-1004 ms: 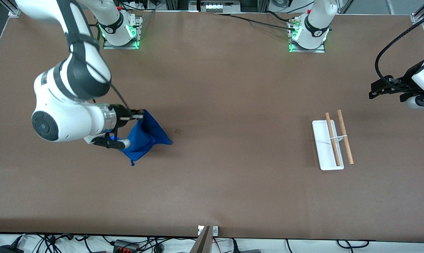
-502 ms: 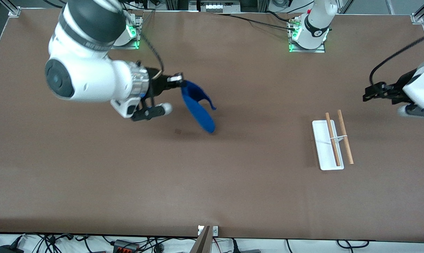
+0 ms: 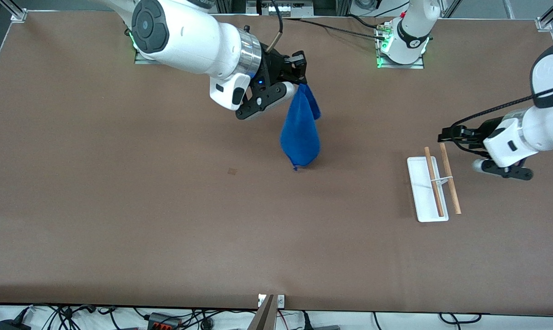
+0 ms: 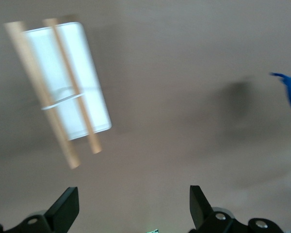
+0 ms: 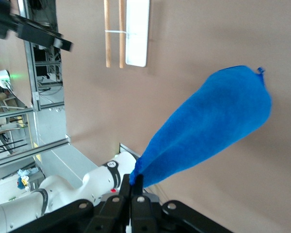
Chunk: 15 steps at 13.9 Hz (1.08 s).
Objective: Pass towel and hang on rack
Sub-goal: 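Carry the towel toward the middle while the left gripper approaches, then grasp the hanging towel with the left gripper below the right gripper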
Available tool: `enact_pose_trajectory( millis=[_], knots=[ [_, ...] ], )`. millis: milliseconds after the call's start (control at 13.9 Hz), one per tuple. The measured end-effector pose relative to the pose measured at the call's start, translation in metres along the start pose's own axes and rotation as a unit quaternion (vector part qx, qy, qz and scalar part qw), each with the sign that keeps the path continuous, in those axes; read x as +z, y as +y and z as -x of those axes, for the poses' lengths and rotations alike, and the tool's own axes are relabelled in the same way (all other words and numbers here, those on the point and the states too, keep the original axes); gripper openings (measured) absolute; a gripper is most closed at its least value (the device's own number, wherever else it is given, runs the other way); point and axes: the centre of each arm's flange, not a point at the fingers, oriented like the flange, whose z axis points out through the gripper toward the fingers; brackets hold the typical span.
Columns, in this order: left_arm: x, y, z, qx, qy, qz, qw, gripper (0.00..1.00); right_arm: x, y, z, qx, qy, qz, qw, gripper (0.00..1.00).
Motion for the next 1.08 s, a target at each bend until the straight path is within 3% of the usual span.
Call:
enact_pose_trajectory(
  millis=[143,287,574,789,1076],
  knots=[
    [0.025,0.015,-0.014,0.102,-0.018,0.014,0.994,1.00,0.003,-0.008,0.001,-0.005,0.012,-0.008,1.000,0.02],
    [0.046,0.034,-0.027,0.213,-0.028,0.031,0.976,1.00,0.009,-0.019,0.005,-0.012,0.022,-0.016,1.000,0.02],
    [0.090,0.044,-0.054,0.391,0.005,0.102,0.915,1.00,0.022,-0.035,0.015,-0.025,0.023,-0.021,0.999,0.02],
    [0.131,0.057,-0.067,0.466,0.034,0.134,0.874,1.00,0.028,-0.039,0.019,-0.028,0.020,-0.021,0.999,0.02],
    [0.169,0.079,-0.065,0.517,0.074,0.180,0.834,1.00,0.028,-0.039,0.018,-0.028,0.020,-0.019,0.999,0.02]
  ],
)
